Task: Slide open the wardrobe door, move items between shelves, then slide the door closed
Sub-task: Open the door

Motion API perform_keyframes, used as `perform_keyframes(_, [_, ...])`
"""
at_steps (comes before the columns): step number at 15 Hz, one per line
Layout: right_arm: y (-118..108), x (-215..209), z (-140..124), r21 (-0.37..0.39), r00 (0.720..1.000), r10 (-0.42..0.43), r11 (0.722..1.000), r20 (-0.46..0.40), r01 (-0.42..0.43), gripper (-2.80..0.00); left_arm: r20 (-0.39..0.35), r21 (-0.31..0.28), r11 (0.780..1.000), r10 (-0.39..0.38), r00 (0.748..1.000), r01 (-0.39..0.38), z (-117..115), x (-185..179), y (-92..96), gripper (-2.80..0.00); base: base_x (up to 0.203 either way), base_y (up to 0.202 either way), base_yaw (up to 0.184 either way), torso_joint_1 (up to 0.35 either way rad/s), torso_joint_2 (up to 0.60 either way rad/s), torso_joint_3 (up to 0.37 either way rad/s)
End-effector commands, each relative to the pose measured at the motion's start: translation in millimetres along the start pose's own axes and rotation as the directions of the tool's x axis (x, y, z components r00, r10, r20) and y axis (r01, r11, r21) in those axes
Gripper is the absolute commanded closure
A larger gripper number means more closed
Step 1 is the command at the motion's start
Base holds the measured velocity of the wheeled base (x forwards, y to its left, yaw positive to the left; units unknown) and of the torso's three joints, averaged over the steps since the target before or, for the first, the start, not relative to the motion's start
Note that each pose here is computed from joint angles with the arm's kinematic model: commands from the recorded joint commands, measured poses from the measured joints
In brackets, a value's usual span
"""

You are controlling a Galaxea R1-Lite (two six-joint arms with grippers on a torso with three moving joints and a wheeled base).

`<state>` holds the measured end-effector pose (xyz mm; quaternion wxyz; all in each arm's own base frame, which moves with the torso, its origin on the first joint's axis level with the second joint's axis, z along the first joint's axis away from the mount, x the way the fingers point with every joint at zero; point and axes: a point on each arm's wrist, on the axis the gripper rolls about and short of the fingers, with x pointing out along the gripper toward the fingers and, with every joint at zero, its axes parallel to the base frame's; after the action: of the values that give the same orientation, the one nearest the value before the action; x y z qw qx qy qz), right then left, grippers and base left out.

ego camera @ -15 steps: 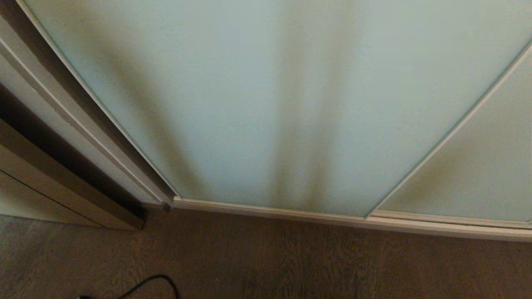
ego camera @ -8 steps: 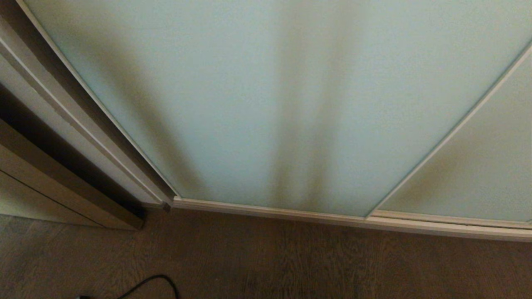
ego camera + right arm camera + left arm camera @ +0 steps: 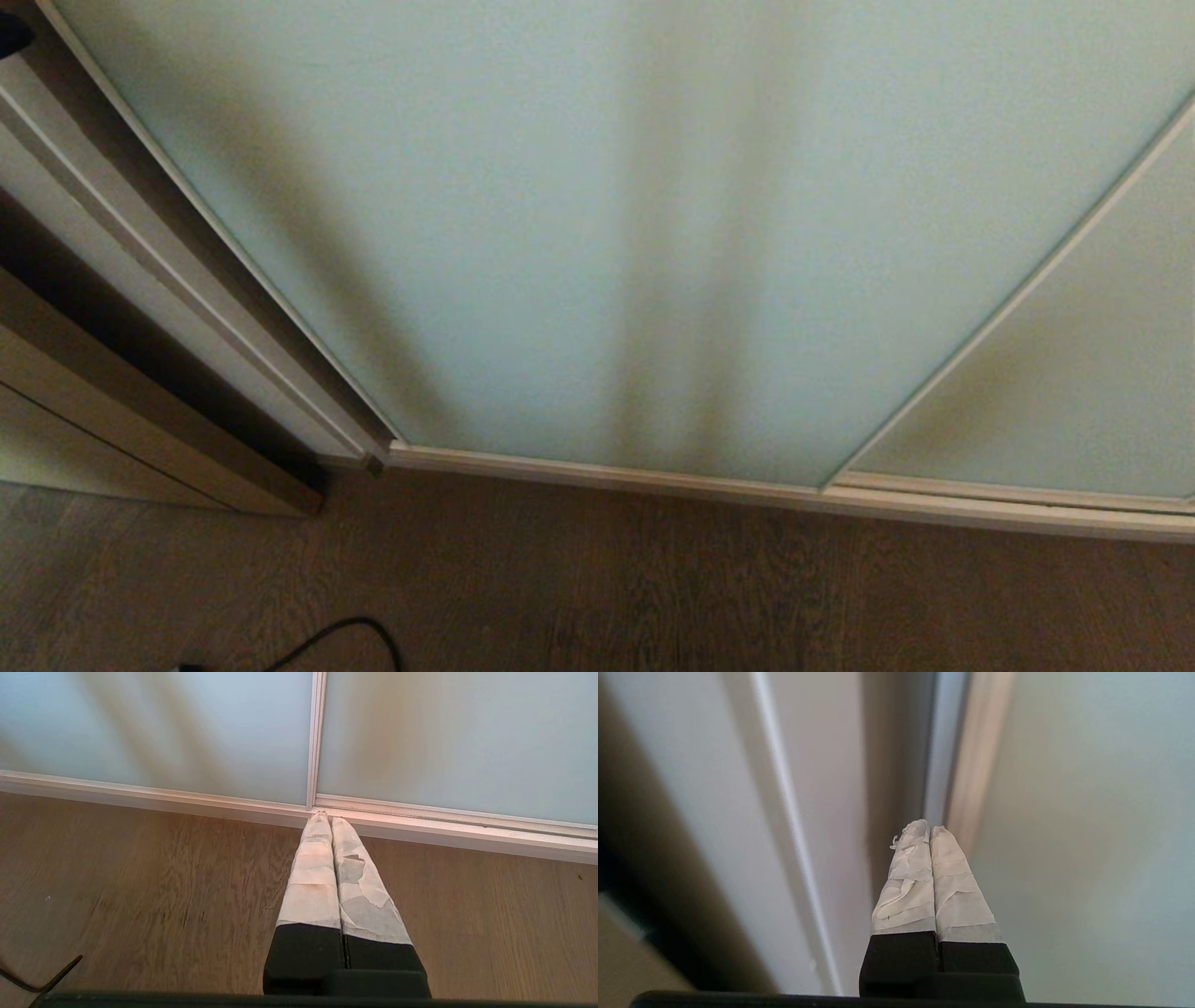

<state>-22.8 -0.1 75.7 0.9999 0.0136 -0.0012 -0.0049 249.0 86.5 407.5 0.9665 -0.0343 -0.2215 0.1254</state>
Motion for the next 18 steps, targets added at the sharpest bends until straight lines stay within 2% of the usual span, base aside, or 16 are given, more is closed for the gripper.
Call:
perform_keyframes(1, [0.0, 0.1, -0.4, -0.001, 1.0, 0.001, 1.0, -0.001, -0.001, 0.0, 0.028, 0.001, 1.0, -0.019, 0.999, 0.019, 3.5, 5.6, -0.4, 0.0, 0.0, 0.0, 0.0, 0.0, 0.0, 0.0])
perform_keyframes(4, [0.0, 0.1, -0.4, 0.0, 1.0, 0.001, 1.0, -0.001, -0.001, 0.0, 0.069, 0.015, 1.0, 0.019, 0.997, -0.02, 8.2, 18.2, 7.4, 0.0, 0.0, 0.0, 0.0, 0.0, 0.0, 0.0])
perform_keyframes(7, [0.0, 0.1, -0.4, 0.0, 1.0, 0.001, 1.0, -0.001, -0.001, 0.0, 0.1, 0.027, 0.999, 0.025, 0.995, -0.028, 10.4, 19.7, 9.5, 0.0, 0.0, 0.0, 0.0, 0.0, 0.0, 0.0])
perform_keyframes(13, [0.0, 0.1, -0.4, 0.0, 1.0, 0.001, 1.0, -0.001, -0.001, 0.0, 0.136, 0.027, 1.0, 0.003, 0.991, -0.006, -4.8, 36.9, 12.8, 0.0, 0.0, 0.0, 0.0, 0.0, 0.0, 0.0])
perform_keyframes(18, [0.0, 0.1, -0.4, 0.0, 1.0, 0.001, 1.0, -0.001, -0.001, 0.0, 0.114, 0.028, 0.998, -0.055, 0.992, 0.052, -15.8, 48.8, 13.9, 0.0, 0.0, 0.0, 0.0, 0.0, 0.0, 0.0])
